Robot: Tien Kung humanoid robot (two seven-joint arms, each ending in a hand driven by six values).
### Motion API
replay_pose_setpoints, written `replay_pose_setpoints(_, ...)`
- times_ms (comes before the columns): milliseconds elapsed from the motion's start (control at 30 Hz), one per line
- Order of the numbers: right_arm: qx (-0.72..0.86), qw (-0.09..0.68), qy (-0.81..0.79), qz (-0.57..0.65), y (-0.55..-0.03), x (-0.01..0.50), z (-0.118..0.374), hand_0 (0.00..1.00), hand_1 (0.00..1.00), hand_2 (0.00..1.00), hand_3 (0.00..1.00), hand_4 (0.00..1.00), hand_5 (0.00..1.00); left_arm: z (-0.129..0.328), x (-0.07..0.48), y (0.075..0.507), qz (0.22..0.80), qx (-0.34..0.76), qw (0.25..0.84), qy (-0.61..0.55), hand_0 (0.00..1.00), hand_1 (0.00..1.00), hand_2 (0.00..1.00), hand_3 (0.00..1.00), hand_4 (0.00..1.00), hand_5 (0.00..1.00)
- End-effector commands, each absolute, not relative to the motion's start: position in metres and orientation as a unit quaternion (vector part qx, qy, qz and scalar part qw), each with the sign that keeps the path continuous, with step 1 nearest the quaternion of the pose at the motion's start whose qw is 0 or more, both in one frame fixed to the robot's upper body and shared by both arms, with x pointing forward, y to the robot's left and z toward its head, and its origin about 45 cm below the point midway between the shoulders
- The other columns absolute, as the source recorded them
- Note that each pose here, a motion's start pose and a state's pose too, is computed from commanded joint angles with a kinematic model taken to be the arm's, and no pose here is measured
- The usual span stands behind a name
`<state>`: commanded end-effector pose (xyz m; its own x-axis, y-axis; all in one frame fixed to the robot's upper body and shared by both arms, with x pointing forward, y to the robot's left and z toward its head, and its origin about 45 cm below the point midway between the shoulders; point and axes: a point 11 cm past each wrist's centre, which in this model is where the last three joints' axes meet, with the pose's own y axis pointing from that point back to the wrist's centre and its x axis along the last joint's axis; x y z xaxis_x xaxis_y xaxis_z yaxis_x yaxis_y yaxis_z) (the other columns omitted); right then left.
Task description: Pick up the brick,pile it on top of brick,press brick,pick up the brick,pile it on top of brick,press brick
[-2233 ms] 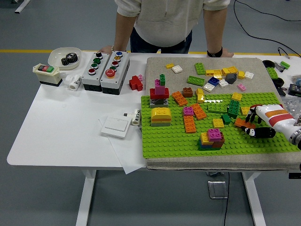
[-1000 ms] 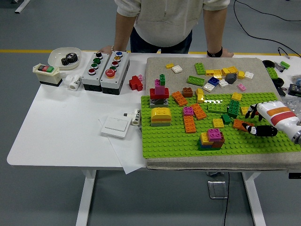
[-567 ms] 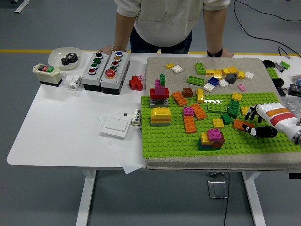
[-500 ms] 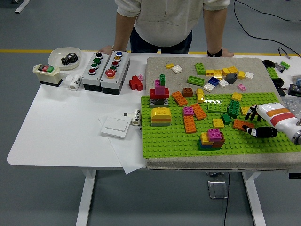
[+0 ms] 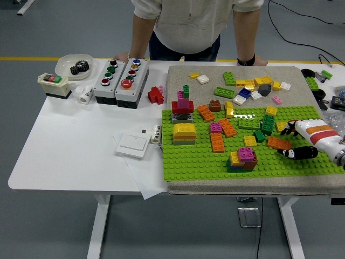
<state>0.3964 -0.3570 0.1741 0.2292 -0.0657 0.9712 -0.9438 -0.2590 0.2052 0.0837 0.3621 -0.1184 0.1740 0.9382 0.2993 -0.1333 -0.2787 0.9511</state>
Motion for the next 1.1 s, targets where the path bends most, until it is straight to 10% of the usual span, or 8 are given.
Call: replay_pose_setpoints(1100, 0.635, 0.456, -0.421, 0.460, -0.353, 0.398, 0.162, 0.247, 0.419, 0.520, 0.557, 0.788, 0.452, -0.119, 0.082, 0.362, 0.539, 0.590, 0.493, 0.343, 0.841, 0.815, 0.805, 0.595, 0.677, 0.681)
